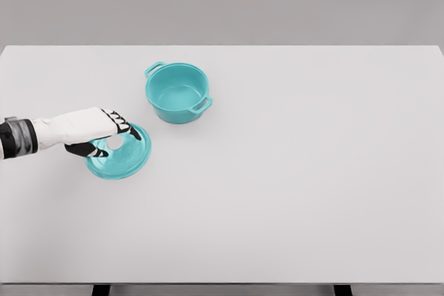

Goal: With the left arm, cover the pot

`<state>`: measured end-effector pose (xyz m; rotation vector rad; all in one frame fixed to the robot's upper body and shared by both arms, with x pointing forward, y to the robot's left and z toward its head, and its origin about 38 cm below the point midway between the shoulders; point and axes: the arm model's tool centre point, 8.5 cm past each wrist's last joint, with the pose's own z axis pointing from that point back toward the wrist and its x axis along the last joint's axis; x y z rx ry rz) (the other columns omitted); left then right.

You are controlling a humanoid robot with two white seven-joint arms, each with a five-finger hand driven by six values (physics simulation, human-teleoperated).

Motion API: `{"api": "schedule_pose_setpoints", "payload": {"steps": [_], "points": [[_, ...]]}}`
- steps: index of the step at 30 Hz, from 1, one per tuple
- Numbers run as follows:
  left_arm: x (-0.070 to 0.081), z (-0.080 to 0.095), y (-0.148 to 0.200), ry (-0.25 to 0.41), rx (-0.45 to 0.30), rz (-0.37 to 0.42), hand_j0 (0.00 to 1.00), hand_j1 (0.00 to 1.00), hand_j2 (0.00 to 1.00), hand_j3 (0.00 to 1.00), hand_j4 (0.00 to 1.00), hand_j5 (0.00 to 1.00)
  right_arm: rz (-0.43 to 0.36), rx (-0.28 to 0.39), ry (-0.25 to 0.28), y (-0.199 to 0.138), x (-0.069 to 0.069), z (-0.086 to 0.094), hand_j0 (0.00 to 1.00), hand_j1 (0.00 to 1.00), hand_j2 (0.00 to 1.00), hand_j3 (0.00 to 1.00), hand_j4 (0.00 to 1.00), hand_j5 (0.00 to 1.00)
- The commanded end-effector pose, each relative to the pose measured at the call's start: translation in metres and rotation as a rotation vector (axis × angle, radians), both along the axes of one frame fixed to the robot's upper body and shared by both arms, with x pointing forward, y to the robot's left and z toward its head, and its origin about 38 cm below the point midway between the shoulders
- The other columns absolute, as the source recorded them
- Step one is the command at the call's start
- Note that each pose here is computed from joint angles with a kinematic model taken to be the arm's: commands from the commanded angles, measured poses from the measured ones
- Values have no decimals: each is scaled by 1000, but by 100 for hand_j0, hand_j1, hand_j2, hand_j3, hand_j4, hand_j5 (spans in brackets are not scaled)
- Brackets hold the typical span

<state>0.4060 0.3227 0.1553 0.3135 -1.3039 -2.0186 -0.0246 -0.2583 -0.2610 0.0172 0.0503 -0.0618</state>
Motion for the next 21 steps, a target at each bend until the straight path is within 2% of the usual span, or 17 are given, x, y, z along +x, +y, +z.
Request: {"api": "schedule_pose_setpoints", "payload": {"steps": [1,21], "points": [[1,-2,2,7,-3,10,76,76,76,76,76,76,0,0,1,0,0,0,100,100,100,100,100,100],[0,-6,4,20,-1,15,60,60,60,60,60,60,0,0,1,0,0,0,100,100,100,100,100,100]]}}
